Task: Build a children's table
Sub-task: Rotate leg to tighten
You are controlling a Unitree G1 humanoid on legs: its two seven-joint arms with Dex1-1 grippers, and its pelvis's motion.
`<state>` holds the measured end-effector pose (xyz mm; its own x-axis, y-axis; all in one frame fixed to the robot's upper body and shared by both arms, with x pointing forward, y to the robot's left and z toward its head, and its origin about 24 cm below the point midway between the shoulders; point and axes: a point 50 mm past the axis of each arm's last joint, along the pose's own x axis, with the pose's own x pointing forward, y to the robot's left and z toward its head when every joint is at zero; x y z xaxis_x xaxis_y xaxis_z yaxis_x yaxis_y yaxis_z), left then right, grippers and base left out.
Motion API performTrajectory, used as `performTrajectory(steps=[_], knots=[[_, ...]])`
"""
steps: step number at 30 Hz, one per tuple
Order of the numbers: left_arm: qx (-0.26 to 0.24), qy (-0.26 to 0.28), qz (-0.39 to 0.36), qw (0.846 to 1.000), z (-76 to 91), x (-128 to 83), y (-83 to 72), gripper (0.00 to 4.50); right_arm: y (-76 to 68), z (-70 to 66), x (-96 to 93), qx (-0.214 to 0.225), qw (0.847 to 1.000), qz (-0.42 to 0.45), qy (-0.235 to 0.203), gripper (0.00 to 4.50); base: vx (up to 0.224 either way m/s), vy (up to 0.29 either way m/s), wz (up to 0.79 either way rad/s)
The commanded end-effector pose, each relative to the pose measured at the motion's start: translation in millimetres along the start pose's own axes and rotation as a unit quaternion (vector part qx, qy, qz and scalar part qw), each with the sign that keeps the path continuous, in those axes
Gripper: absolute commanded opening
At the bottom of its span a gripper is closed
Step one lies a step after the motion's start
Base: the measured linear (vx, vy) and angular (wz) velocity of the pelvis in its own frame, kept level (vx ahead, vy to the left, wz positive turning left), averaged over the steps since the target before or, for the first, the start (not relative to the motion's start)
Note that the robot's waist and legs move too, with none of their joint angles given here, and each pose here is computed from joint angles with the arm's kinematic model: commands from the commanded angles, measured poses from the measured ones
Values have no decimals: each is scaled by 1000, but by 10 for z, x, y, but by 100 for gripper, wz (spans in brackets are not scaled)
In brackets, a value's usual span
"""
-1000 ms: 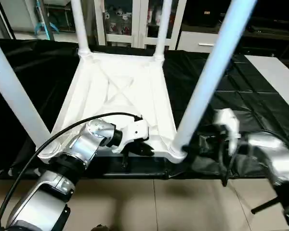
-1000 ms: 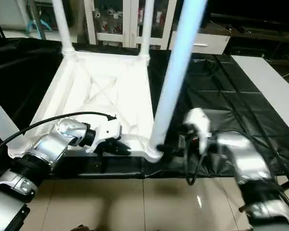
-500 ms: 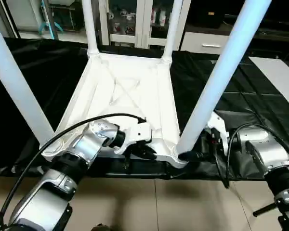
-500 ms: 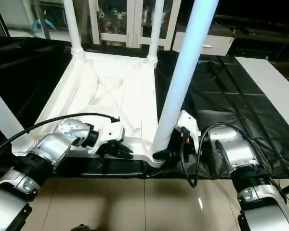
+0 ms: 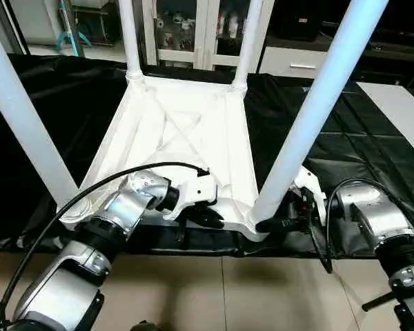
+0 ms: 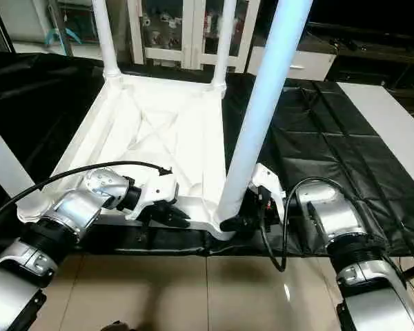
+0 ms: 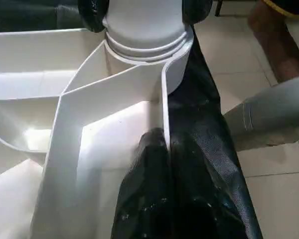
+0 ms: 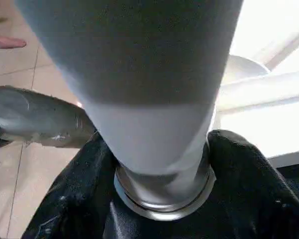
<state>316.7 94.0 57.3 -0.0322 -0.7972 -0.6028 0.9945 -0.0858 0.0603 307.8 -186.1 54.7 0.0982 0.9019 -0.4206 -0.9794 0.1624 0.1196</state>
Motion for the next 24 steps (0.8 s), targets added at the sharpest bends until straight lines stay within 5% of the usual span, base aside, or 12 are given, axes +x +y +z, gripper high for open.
performTrajectory(steps=[1,10,15,18,19,23,24], knots=[[5,31,-25,999,-44,82,-50,0,11,42,79,-11,1000,22,-4,255,0,0,0],[-2,32,-19,999,-68,69,-53,0,17,25,137,5,999,14,-33,248,0,0,0],[-31,13,82,996,-47,60,120,0,-117,-101,157,49,990,-122,-49,247,0,0,0],[-54,8,167,984,-17,52,269,0,-172,-213,189,80,977,-197,-33,247,0,0,0],[-92,3,242,966,12,55,387,0,-198,-244,265,106,964,-239,-39,242,0,0,0],[-128,-18,306,943,87,91,487,0,-230,-237,399,118,948,-291,-45,222,0,0,0],[-142,-30,345,927,150,129,544,0,-262,-210,538,123,932,-337,-43,220,0,0,0]])
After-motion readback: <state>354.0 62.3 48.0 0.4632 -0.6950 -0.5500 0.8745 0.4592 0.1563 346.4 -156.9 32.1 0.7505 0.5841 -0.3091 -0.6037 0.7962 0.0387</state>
